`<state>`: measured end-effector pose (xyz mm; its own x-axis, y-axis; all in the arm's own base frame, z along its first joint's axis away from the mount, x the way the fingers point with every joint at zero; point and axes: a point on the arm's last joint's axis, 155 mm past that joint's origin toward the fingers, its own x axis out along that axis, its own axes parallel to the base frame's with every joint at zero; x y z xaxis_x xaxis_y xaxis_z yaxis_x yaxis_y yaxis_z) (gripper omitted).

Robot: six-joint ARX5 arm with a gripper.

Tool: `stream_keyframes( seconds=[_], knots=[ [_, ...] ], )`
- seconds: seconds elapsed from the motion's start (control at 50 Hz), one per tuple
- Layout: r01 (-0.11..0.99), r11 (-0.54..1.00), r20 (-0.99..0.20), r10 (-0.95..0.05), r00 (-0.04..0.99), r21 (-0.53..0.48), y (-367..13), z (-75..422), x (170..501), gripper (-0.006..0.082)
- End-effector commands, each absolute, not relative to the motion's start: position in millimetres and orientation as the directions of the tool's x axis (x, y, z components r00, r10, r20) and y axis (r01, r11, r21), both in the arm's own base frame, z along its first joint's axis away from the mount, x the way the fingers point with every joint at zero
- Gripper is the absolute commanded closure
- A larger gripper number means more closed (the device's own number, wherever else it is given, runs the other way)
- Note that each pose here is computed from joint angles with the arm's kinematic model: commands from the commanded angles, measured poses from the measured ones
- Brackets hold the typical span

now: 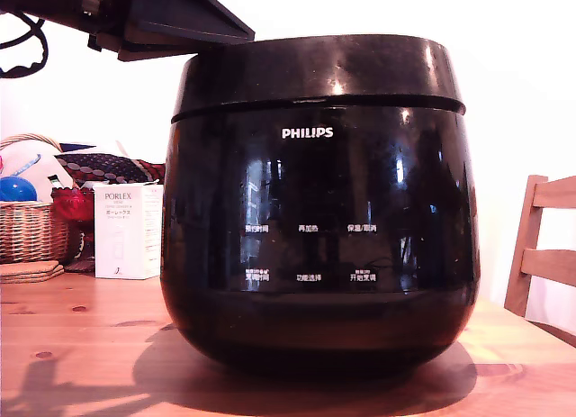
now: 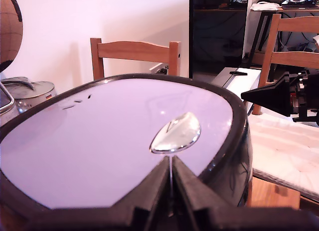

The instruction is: Close the rice cooker by pressing the lid down with medium force

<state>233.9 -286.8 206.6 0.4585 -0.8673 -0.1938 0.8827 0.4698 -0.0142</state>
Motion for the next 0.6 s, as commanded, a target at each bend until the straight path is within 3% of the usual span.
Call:
stream_keyframes(
  seconds=[0.0,0.58],
  knots=[
    [0.865,0.49,-0.456,-0.797,0.396,-0.105,-271.9,106.7,220.0,0.0788],
    [0.889,0.443,-0.544,-0.777,0.316,-0.115,-279.1,74.7,202.6,0.0788]
  ],
)
